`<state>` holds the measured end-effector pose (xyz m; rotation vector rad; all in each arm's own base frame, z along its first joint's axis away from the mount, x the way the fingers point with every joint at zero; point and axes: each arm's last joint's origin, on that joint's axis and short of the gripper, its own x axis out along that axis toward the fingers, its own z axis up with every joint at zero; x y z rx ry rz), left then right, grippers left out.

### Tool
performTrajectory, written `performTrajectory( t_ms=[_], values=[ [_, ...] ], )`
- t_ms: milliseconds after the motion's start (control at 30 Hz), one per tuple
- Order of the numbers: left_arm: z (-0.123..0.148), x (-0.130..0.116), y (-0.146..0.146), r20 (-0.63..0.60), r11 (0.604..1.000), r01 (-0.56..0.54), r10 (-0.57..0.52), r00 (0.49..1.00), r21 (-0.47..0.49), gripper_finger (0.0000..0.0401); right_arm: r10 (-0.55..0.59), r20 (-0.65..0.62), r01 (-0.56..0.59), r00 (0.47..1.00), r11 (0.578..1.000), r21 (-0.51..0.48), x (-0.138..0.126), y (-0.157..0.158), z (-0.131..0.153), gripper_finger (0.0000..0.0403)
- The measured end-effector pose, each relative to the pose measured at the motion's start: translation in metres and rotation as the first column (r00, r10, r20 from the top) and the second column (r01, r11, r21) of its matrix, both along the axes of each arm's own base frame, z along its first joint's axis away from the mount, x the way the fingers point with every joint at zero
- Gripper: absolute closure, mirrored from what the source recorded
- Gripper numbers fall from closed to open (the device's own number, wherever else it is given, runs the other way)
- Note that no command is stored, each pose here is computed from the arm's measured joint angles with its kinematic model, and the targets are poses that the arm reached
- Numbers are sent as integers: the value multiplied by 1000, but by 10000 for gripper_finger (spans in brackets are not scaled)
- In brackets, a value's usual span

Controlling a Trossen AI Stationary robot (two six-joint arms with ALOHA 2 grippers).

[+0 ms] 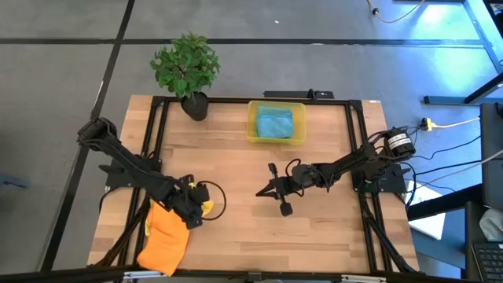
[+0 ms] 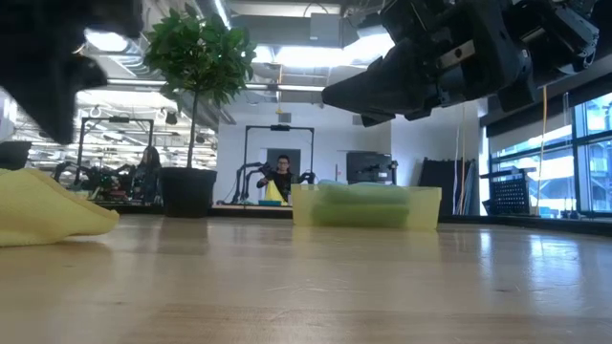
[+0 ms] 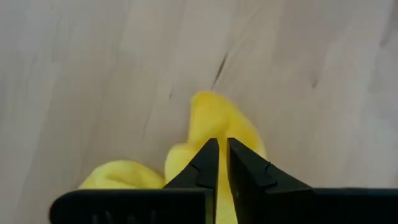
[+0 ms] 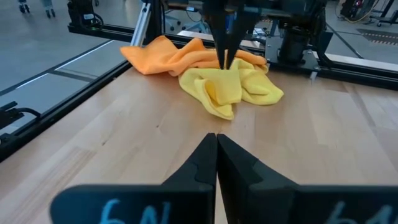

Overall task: Fold microfiber towels
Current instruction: Fold the orange microfiber towel

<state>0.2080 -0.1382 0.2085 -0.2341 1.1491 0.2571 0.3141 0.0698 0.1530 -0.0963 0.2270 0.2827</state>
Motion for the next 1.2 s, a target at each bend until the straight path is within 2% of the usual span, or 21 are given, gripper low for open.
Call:
performTrajectory(
  t_ms=[133, 300, 500, 667, 900, 1033, 1200],
  values=[
    [-9, -5, 1, -55, 999, -1, -1, 998, -34, 350, 0, 0, 0, 1000, 1000, 0, 0, 0, 0, 389],
    [-8, -6, -5, -45, 997, 7, -11, 999, -72, 298, 0, -1, 0, 1000, 1000, -1, 0, 0, 0, 389],
    [-8, -12, -14, -55, 992, -42, 35, 998, -118, 253, -1, -2, 1, 1000, 1000, 4, 0, 0, 0, 389],
    [-8, -21, -23, -59, 989, -51, 43, 997, -140, 246, -4, -6, 4, 1000, 1000, 18, 0, 0, 0, 389],
    [-14, -28, -33, -71, 991, -59, 50, 996, -120, 246, -4, -4, 4, 1000, 1000, 18, 0, 0, 0, 389],
    [-26, -28, -36, -137, 990, -102, 88, 987, -97, 246, -3, 2, 3, 1000, 1000, 20, 0, 0, 1, 389],
    [-41, -27, -42, -262, 987, -103, 67, 963, -126, 246, -2, 2, 2, 1000, 1000, 20, 0, 0, 1, 389]
  ],
)
